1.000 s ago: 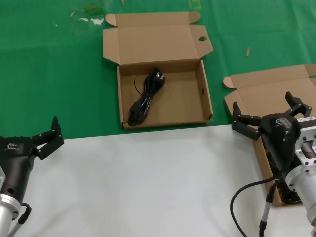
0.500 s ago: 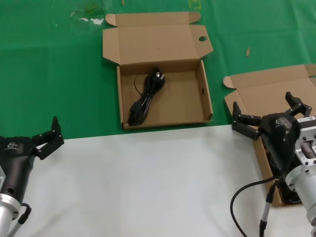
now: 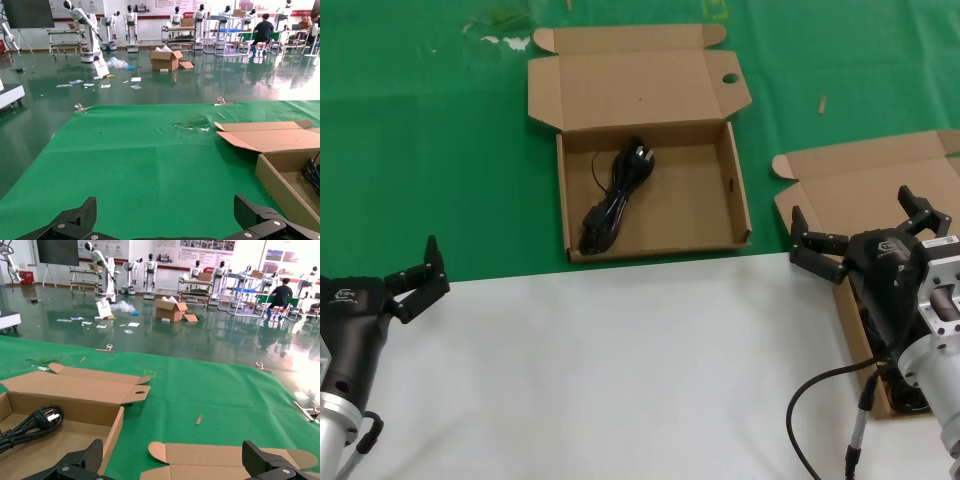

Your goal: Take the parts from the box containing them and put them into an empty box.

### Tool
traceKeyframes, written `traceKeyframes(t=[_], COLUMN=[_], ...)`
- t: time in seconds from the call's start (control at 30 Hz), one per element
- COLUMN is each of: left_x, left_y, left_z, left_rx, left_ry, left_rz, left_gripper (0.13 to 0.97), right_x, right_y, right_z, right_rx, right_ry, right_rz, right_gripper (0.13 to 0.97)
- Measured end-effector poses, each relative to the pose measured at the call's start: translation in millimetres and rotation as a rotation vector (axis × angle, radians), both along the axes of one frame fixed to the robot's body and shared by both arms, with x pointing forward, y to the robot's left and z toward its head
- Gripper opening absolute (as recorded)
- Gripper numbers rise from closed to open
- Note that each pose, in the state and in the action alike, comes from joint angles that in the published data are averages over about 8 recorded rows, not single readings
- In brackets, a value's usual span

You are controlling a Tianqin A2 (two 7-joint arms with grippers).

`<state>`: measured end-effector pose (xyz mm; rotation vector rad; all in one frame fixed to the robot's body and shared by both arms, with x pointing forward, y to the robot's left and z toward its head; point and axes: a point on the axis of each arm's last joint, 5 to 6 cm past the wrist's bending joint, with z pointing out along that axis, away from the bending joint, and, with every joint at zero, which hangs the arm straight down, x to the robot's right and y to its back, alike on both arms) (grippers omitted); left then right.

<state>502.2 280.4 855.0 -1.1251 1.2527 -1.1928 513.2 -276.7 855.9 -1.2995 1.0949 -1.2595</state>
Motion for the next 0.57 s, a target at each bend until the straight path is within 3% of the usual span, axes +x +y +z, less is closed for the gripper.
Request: traceKeyframes(t=[0.57], left_x=[0.0], left_y=[0.0], left_z=[0.0], left_rx=[0.0], left_ry=[0.0], left_rz=[0.0], left_gripper=[0.966], right_x=[0.0], right_y=[0.0], right_z=[0.0], right_rx=[0.0], right_ry=[0.0], right_rz=[0.0], right_gripper=[0.966])
